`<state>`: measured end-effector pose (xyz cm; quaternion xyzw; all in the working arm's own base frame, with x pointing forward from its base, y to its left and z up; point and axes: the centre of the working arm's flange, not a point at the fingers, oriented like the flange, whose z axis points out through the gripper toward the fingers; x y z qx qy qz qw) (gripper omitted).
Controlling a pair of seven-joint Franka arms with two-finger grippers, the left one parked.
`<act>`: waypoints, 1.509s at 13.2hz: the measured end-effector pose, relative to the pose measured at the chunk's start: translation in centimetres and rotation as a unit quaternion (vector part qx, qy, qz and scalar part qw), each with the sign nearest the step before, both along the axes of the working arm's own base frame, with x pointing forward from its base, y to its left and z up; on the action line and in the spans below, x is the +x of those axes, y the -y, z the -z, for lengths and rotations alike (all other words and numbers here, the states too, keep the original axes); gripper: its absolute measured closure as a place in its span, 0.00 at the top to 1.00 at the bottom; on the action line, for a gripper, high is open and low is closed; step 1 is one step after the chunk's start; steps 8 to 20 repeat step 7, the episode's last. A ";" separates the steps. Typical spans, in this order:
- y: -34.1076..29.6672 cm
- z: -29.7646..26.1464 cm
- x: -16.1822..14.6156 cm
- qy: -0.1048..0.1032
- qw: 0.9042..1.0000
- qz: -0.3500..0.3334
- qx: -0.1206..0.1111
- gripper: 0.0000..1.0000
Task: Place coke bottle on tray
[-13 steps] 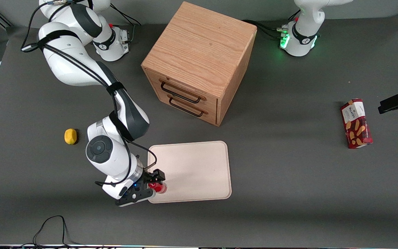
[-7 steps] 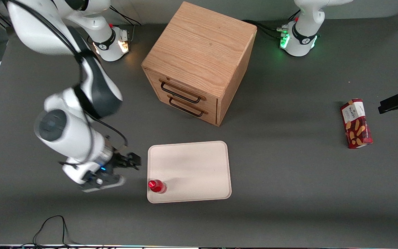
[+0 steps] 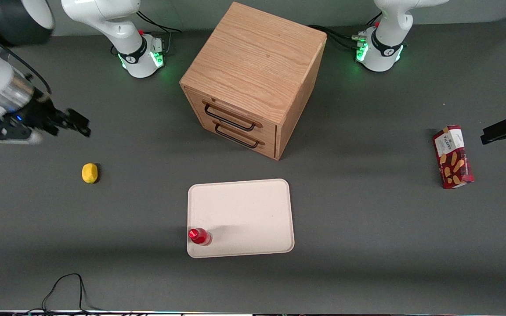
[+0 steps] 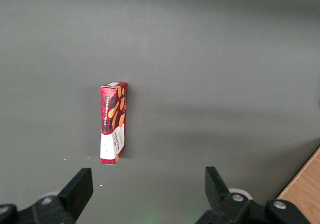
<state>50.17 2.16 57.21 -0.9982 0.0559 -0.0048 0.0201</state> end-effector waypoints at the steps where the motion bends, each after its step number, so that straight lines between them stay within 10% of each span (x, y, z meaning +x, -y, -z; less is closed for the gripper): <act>1: 1.3 -1.1 -1.2 -0.001 1.000 0.006 0.004 1.00; 20: 1.5 -3.2 -1.2 -0.008 1.000 0.004 0.004 1.00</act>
